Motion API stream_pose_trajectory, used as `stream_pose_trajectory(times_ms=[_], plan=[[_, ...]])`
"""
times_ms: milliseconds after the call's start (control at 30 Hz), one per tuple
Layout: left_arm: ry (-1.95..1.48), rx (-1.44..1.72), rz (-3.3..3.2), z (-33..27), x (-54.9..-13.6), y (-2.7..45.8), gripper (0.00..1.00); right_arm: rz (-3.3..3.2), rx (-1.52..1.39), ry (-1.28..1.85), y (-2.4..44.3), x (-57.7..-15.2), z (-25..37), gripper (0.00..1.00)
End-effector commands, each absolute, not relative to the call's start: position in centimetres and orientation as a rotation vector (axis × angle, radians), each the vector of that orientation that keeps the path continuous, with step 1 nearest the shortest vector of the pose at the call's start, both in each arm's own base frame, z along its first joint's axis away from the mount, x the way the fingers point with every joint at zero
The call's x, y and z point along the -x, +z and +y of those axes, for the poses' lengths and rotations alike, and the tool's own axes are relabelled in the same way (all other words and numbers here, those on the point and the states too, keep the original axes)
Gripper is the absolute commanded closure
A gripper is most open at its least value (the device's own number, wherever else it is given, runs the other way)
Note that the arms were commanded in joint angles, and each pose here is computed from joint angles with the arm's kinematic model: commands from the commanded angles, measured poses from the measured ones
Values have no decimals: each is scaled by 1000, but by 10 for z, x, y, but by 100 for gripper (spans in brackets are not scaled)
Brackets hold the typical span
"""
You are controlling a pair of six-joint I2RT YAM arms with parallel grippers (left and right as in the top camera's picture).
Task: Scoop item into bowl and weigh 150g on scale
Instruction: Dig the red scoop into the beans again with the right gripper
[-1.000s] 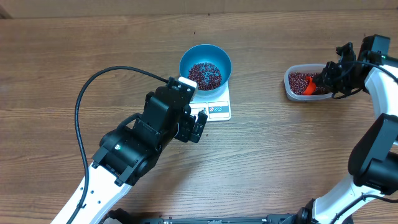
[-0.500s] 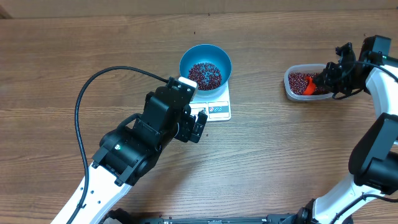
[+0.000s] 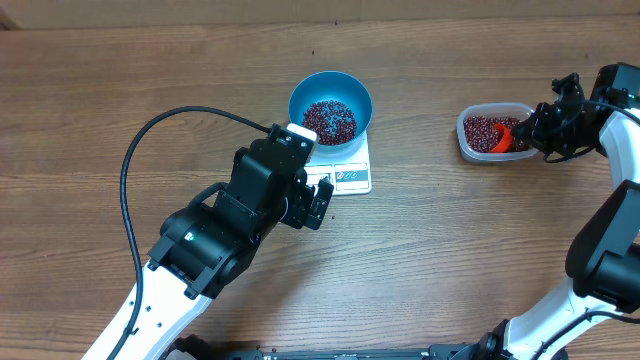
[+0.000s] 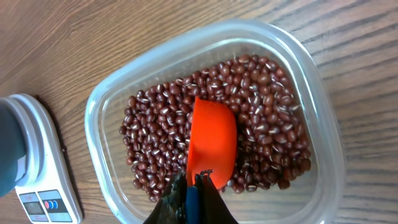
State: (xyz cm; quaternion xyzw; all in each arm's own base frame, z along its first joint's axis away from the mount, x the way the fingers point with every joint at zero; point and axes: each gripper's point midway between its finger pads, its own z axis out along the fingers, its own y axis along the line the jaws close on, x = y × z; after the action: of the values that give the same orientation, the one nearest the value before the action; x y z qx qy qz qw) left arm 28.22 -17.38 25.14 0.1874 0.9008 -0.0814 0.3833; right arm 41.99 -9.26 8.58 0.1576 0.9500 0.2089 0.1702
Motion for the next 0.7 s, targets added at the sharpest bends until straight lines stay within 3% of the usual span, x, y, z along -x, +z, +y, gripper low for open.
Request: stream_pose_trajectory(times_ms=[0, 667], plan=[[-211, -455, 2281, -170, -282, 258, 0, 2734, -451, 627, 63, -419, -91, 96], [-210, -455, 2281, -170, -282, 258, 0, 2672, -245, 857, 72, -418, -62, 96]])
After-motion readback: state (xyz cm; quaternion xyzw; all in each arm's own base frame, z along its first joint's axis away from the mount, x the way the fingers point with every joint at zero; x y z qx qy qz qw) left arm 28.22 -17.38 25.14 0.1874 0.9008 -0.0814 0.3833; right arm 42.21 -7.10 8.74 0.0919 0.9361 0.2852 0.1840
